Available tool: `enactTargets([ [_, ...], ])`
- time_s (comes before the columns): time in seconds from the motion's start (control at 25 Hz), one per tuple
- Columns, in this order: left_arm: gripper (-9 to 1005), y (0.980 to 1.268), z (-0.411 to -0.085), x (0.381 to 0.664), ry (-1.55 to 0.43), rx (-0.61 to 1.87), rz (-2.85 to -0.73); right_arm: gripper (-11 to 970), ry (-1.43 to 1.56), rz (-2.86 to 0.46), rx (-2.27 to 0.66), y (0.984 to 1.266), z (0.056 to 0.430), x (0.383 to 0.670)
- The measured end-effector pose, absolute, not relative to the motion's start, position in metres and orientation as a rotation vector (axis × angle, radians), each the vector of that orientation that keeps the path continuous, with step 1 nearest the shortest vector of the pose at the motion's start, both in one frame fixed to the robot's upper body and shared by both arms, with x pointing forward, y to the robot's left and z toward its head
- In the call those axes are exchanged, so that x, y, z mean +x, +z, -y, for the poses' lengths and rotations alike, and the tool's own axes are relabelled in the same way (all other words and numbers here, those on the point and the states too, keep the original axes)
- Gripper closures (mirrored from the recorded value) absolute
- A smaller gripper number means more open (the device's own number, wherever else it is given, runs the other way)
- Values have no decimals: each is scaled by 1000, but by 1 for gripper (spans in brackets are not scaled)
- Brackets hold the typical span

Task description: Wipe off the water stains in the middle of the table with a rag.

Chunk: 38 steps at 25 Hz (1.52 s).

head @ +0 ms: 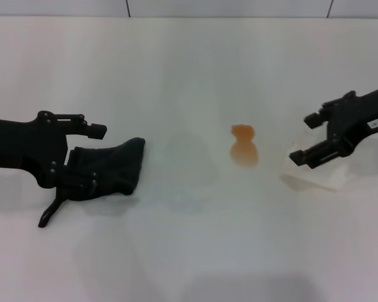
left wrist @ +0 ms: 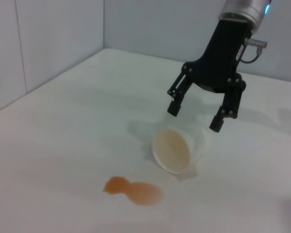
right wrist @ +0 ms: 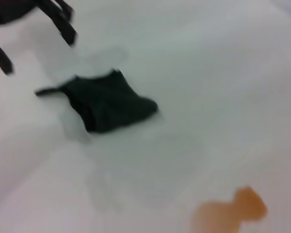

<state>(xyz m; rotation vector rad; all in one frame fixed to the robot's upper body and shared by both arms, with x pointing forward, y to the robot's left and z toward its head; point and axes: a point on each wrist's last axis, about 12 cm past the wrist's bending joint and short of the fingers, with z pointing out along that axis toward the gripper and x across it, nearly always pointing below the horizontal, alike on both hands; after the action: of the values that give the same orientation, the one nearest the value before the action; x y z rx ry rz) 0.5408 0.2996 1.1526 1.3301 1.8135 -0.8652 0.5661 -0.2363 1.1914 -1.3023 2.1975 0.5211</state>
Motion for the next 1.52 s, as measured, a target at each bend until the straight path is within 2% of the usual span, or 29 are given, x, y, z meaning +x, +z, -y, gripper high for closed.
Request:
enactTargets([
  [1.52,118,1151,-296,541,-873,1318,-1817,103,349,-2399,-1335,1178,232,579],
])
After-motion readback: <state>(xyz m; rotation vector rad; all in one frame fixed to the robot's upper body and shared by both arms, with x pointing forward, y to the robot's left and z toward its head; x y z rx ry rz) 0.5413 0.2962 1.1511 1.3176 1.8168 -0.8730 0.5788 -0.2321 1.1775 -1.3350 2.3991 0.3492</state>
